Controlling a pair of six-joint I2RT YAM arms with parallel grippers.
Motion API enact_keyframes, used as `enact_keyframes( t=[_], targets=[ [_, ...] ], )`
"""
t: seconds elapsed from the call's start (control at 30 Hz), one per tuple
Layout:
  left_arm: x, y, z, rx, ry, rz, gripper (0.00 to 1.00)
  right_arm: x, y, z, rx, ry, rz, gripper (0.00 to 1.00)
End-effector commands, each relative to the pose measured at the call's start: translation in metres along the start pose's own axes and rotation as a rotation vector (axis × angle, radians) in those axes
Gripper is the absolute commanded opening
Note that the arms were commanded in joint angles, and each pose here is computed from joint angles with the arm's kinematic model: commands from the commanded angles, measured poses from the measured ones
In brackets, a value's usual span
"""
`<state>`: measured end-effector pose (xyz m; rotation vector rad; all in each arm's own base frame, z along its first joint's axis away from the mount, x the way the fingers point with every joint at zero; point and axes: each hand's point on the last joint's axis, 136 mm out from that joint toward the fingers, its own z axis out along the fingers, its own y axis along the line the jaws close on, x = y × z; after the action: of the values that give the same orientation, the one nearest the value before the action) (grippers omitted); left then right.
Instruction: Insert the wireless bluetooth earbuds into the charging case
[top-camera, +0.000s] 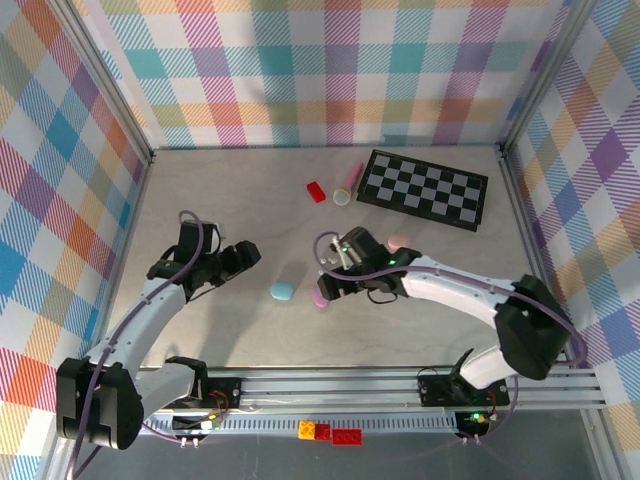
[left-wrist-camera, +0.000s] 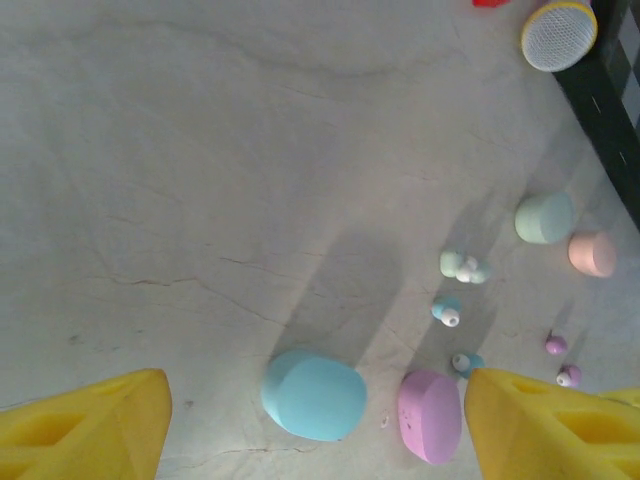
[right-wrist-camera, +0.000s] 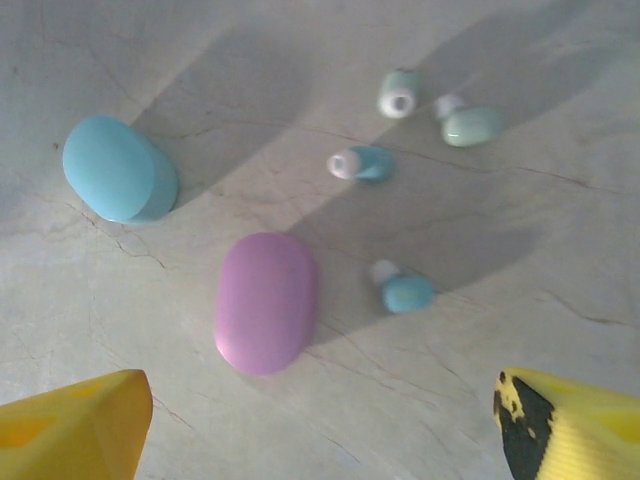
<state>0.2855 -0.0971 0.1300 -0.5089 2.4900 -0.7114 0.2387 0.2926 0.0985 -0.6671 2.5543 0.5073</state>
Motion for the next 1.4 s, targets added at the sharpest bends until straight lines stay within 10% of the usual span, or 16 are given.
enact_keyframes(
  t=[0.0, 1.37],
  targets=[
    [0.004, 0.003, -0.005, 0.021, 0.023, -0.035, 0.77, -0.003, 0.009, 0.013, 0.083, 0.015, -0.002, 0.85],
    [0.006, 0.0, -0.003, 0.049, 0.037, 0.068, 0.86, 0.028, 0.025, 0.065, 0.14, 0.229, -0.114, 0.37]
  ],
)
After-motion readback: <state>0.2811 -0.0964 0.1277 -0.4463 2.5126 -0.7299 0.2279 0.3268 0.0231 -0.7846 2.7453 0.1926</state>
